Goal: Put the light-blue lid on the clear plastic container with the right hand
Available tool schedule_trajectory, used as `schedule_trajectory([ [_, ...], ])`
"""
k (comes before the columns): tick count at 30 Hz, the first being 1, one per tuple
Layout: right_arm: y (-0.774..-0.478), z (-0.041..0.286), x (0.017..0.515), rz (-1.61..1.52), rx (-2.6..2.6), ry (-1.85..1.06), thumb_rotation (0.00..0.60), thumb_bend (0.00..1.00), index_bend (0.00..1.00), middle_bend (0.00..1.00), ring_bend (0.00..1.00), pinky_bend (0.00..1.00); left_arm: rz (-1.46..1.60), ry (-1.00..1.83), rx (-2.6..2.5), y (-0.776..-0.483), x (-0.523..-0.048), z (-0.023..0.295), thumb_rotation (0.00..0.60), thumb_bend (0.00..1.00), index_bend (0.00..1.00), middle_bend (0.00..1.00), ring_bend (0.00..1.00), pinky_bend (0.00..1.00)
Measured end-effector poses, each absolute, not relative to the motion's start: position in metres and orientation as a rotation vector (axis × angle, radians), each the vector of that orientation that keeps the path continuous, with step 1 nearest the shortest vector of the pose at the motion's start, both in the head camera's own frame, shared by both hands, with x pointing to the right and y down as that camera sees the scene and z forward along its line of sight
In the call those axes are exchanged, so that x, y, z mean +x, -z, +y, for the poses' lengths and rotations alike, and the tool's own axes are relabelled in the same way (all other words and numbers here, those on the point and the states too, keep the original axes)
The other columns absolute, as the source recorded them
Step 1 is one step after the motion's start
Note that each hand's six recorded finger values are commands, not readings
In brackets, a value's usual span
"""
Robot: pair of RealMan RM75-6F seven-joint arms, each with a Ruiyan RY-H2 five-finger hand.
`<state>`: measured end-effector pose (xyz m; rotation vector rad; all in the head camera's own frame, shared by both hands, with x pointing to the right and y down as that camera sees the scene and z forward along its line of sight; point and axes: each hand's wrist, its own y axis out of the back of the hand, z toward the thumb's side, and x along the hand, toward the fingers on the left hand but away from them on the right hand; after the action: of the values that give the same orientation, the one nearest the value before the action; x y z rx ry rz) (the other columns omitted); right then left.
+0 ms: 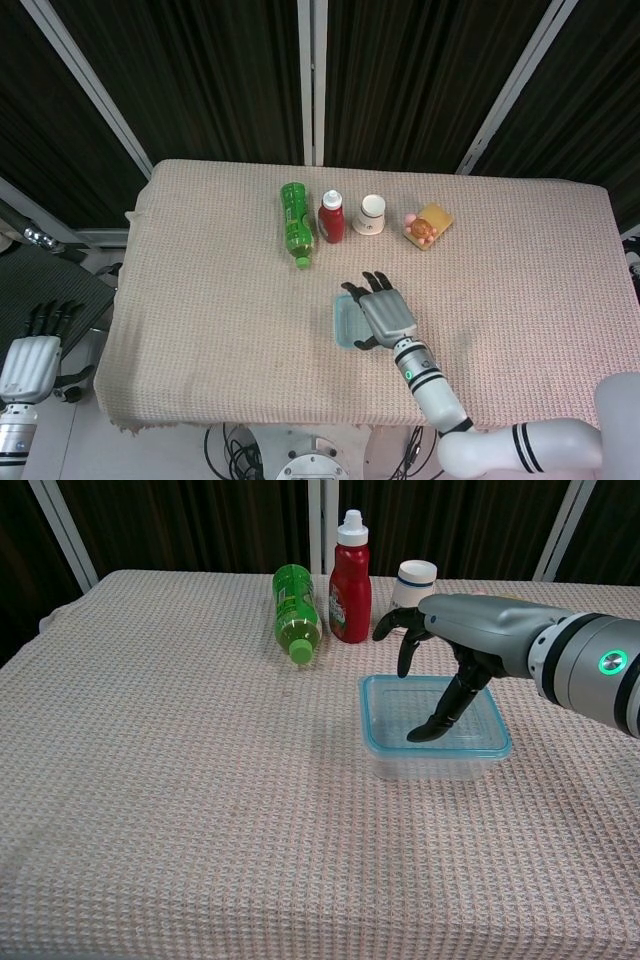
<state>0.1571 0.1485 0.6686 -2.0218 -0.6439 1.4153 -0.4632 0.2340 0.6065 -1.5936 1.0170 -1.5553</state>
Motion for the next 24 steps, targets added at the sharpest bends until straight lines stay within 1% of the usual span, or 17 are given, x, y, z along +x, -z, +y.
schedule_trajectory([
  [4, -0.671, 0.152, 0.154, -0.626, -2.027, -1.408, 0.600, 0.00, 0.16, 0.26, 0.00, 0.00, 1.016, 1.555, -1.593, -0.606, -0.463, 0.233, 0.600, 0.00, 0.14, 0.09, 0.00, 0.00],
  [24, -0.685, 0.155, 0.149, -0.589, -2.025, -1.421, 0.600, 0.00, 0.16, 0.27, 0.00, 0.00, 1.015, 1.566, -1.599, -0.608, -0.465, 0.235, 0.600, 0.00, 0.13, 0.09, 0.00, 0.00],
])
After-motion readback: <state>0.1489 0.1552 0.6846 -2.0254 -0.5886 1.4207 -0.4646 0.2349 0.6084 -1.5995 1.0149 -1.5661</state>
